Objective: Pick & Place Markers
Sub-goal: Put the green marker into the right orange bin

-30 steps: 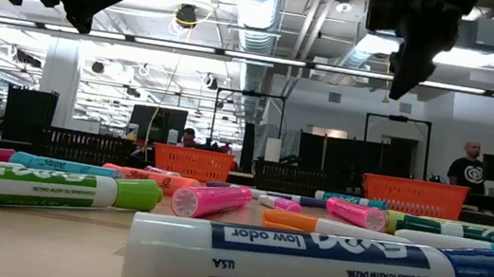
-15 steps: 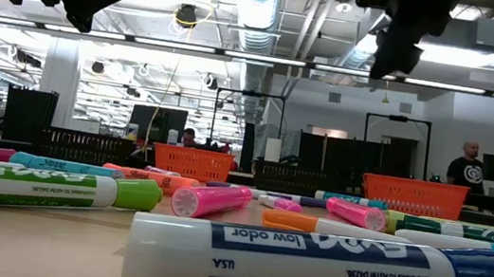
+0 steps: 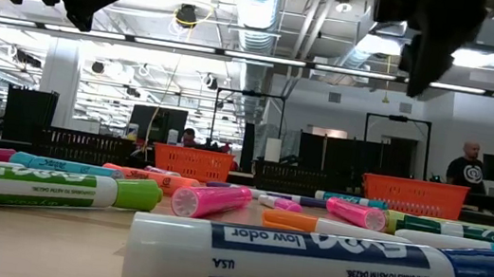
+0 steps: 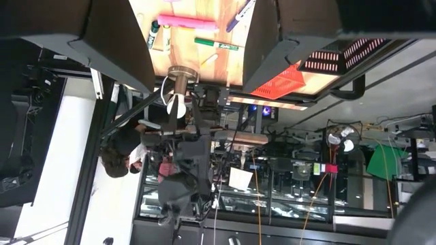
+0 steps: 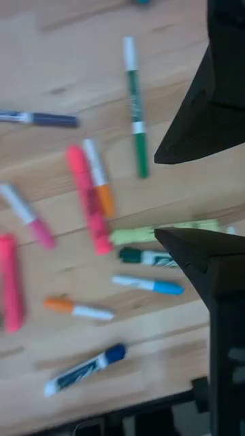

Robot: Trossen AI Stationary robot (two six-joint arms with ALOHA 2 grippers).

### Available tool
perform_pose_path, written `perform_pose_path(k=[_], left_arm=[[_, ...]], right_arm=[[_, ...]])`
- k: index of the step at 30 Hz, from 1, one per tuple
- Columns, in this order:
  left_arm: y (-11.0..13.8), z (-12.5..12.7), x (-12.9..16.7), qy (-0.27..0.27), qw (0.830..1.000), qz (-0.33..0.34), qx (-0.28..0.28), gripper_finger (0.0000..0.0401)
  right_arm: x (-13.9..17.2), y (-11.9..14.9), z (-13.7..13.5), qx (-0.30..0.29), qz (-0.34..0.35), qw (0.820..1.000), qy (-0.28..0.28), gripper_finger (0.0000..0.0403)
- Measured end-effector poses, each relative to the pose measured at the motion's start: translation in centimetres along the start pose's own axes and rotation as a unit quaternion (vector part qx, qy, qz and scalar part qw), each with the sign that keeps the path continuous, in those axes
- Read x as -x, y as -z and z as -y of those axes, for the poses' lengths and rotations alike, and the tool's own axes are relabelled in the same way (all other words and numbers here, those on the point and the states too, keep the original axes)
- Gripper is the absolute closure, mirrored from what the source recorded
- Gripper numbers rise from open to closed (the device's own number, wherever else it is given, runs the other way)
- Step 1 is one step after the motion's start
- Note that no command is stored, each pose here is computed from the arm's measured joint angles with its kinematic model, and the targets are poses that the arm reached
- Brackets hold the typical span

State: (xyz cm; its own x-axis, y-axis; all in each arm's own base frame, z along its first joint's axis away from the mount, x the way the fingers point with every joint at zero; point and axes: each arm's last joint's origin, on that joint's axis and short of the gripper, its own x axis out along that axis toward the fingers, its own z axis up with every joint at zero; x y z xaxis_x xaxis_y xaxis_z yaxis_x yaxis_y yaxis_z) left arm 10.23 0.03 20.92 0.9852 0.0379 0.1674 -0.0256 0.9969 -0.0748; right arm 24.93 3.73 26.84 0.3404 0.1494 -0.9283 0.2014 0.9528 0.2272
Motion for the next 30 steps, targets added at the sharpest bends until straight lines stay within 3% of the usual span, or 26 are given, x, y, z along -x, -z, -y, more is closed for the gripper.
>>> perform_pose_path(k=[8, 18, 23, 30], left_arm=[[-0.1, 0.0, 0.0, 0.0, 1.0, 0.003, 0.0, 0.0179], [0.1, 0.0, -0.2, 0.0, 1.0, -0.007, 0.0, 0.0179], [0.2, 0.0, -0.3, 0.0, 1.0, -0.007, 0.0, 0.0179], [0.1, 0.0, -0.3, 0.0, 1.0, -0.004, 0.0, 0.0179]], right_arm=[[-1.8, 0.6, -2.2, 0.035, -0.032, 0.999, -0.004, 0.0249], [-7.4, 1.2, -4.3, 0.082, -0.12, 0.989, 0.025, 0.0249], [-9.0, 1.2, -5.0, 0.094, -0.126, 0.987, 0.023, 0.0249], [-8.7, 1.0, -5.4, 0.094, -0.109, 0.99, 0.013, 0.0249]])
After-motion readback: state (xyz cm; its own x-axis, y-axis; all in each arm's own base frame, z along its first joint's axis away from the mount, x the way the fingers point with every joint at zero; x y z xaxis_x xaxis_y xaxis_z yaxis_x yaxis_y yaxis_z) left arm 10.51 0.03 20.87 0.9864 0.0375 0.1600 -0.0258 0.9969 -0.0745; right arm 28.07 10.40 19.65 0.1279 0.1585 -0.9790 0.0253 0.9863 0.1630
